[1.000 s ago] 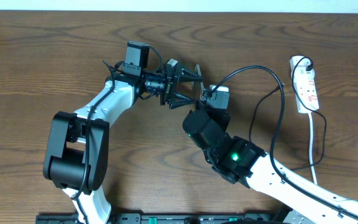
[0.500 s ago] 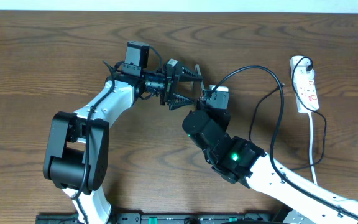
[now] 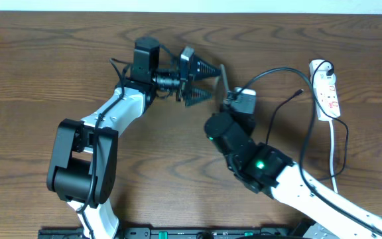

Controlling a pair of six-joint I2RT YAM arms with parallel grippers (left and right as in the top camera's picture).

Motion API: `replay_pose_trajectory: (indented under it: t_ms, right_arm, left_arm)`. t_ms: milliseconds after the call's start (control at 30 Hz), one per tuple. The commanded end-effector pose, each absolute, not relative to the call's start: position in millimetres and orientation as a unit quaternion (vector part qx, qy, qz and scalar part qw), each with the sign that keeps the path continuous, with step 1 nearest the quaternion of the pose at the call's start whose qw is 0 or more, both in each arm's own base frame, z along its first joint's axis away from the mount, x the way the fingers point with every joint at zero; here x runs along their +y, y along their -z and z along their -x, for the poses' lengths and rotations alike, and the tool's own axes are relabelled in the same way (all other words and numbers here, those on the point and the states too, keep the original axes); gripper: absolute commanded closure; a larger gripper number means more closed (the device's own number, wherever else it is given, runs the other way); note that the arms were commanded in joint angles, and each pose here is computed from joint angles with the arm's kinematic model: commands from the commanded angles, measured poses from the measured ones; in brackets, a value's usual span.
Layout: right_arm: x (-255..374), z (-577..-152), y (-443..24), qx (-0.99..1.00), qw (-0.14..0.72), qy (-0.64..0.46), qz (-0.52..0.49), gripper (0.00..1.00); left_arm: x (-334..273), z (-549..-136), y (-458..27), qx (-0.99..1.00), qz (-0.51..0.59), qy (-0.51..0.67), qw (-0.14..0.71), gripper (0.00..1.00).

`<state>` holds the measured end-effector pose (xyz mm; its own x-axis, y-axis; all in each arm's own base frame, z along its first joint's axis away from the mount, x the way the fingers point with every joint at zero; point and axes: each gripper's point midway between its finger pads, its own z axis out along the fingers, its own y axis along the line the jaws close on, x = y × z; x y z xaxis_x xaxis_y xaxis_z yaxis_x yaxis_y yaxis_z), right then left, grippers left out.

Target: Plug charger to phone and switch on socket

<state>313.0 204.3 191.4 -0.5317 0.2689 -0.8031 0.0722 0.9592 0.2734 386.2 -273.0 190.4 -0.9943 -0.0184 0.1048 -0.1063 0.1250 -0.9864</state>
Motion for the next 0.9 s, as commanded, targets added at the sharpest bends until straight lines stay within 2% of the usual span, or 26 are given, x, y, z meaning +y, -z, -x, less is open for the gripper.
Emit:
replay_pose_trajectory:
  t_ms: [0,300,467,633,867]
  right_arm:
    - [180,-315,-224,0.849,0.499,-0.114,-0.135,0.99]
    - [109,-275,-242,0.85,0.475,-0.102,-0.202,0.99]
    - [89,-249,-244,0.856,0.458,-0.109,-0.214,0.99]
    - [89,-238,-243,0.863,0.445,-0.124,-0.205,0.99]
    - [105,-242,-229,0.865,0.426,-0.159,-0.212,0.99]
  left_arm:
    - [-267,-402,-219,-0.742,-0.012,-0.669,-0.045,0.01]
    - [-241,-431,-231,-0.74,-0.016,-0.658,-0.138,0.0]
    - [-229,-451,-246,-0.764,-0.045,-0.607,-0.214,0.0]
    - [-200,-450,-234,-0.87,-0.075,-0.406,-0.271,0.0]
    - [-125,-399,-252,-0.941,-0.098,-0.141,-0.29,0.0]
